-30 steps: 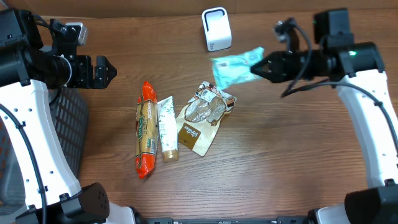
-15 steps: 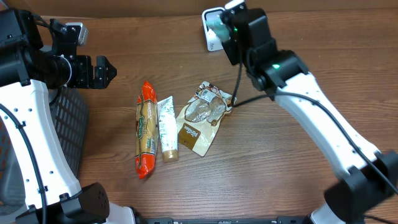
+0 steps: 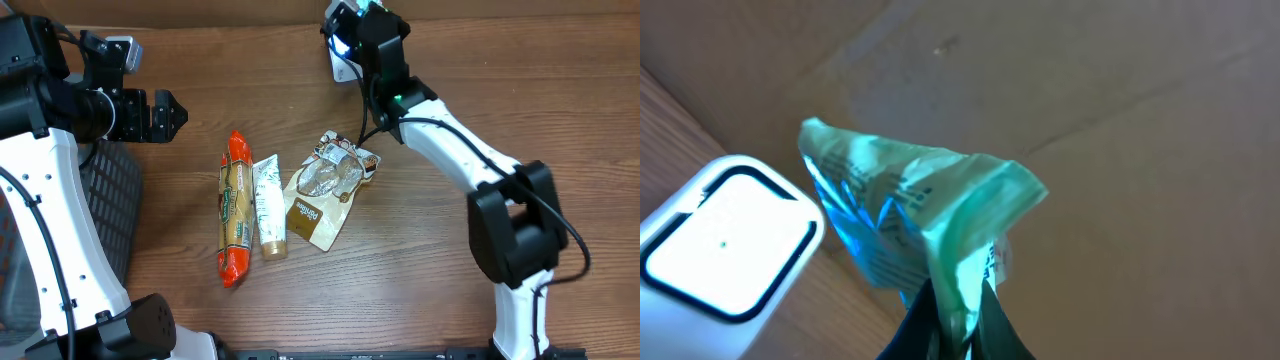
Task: Scan the item barcode
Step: 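Lift the green wipes pack with the right gripper to the white scanner, then carry the wipes pack right and set it down on the table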
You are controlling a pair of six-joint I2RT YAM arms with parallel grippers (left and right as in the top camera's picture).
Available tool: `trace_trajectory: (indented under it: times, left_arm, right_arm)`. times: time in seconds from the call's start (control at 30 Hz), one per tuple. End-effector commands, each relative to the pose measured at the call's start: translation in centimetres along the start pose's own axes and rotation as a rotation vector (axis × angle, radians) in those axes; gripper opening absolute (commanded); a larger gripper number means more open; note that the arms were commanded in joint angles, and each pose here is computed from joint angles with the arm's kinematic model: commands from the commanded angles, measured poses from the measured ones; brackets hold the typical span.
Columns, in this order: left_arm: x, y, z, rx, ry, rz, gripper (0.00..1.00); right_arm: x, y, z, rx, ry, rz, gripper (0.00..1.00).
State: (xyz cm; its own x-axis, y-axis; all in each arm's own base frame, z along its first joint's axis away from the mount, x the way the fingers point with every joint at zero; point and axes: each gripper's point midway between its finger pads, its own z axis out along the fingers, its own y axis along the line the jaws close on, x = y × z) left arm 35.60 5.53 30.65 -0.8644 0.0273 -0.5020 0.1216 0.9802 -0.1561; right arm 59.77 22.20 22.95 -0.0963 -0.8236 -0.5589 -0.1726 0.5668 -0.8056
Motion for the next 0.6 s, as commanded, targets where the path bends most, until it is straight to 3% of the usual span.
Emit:
trace_trajectory:
  times: [0.0, 0.17, 0.57]
  left_arm:
    - [-0.2, -0.2, 0.0, 0.011, -0.008, 0.026, 0.99]
    - [-0.2, -0.2, 0.0, 0.011, -0.008, 0.026, 1.0]
    - [-0.2, -0.2, 0.0, 0.011, -0.008, 0.026, 1.0]
  right_arm:
    - [-0.1, 0.2, 1.3, 0.053, -0.017, -0.11, 0.04]
    - [1.1, 2.2, 2.6, 0.057, -0.013, -0.222, 0.04]
    - [2.0, 2.0, 3.5, 0.094, -0.014, -0.254, 0.04]
